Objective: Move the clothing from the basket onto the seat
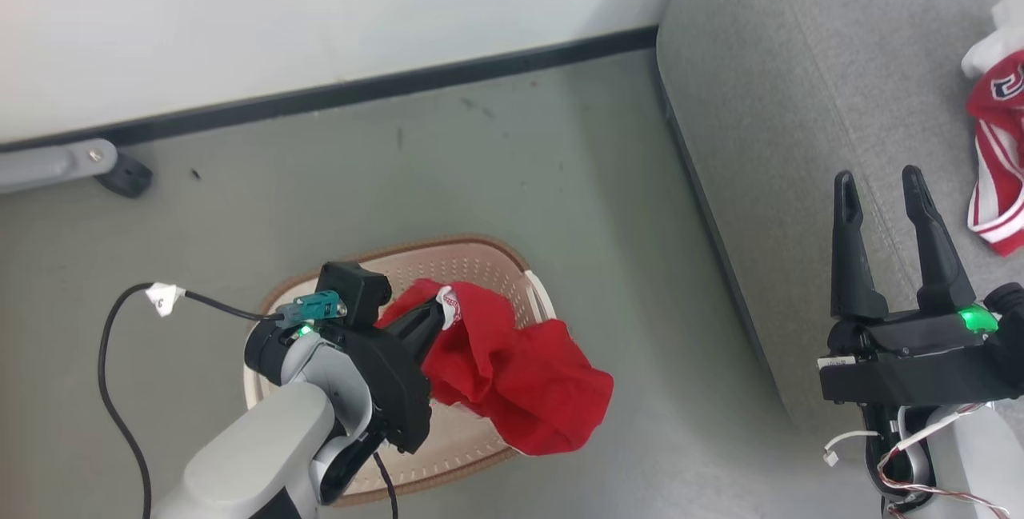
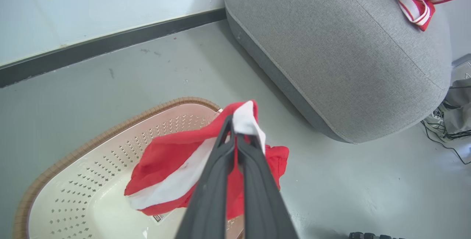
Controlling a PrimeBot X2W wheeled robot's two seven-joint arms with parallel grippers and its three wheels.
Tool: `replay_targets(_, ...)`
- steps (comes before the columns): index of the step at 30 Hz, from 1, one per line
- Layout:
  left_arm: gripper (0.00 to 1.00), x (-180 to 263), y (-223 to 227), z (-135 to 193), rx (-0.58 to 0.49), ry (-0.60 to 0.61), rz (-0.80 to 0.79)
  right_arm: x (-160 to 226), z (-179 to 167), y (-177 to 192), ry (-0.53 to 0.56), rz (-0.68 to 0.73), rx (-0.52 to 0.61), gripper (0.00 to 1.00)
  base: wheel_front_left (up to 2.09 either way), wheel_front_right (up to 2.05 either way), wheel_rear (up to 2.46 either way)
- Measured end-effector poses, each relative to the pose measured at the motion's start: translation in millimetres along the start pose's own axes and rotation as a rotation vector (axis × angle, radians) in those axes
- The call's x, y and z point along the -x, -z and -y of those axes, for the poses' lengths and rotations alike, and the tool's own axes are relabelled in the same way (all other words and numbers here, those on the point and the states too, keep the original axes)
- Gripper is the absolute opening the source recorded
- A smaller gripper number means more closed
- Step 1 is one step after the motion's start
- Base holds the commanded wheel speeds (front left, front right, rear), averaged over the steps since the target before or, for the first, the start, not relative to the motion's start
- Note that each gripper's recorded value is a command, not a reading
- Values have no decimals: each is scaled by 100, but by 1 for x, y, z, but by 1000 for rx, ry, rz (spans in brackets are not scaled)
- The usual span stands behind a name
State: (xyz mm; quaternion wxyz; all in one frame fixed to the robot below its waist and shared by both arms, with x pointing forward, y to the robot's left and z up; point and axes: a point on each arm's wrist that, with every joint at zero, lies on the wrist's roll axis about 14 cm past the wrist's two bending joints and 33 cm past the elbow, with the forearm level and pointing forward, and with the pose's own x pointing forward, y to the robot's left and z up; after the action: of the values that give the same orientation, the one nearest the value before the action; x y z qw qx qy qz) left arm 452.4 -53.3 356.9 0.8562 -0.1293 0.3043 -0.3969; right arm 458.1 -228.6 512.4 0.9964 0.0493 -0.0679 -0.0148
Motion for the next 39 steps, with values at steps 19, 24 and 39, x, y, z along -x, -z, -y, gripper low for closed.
replay_targets(19,0,51,-83,53,-51,39,309,35,-5,-41,-25,71,-37,100,0,0,0)
replay_targets(24,0,62,-111,70,-66,61,395,42,-14,-45,-48,77,-50,100,0,0,0)
replay_targets(39,0,92,-177,101,-165,78,559,54,-57,-52,-190,80,-73,100,0,0,0)
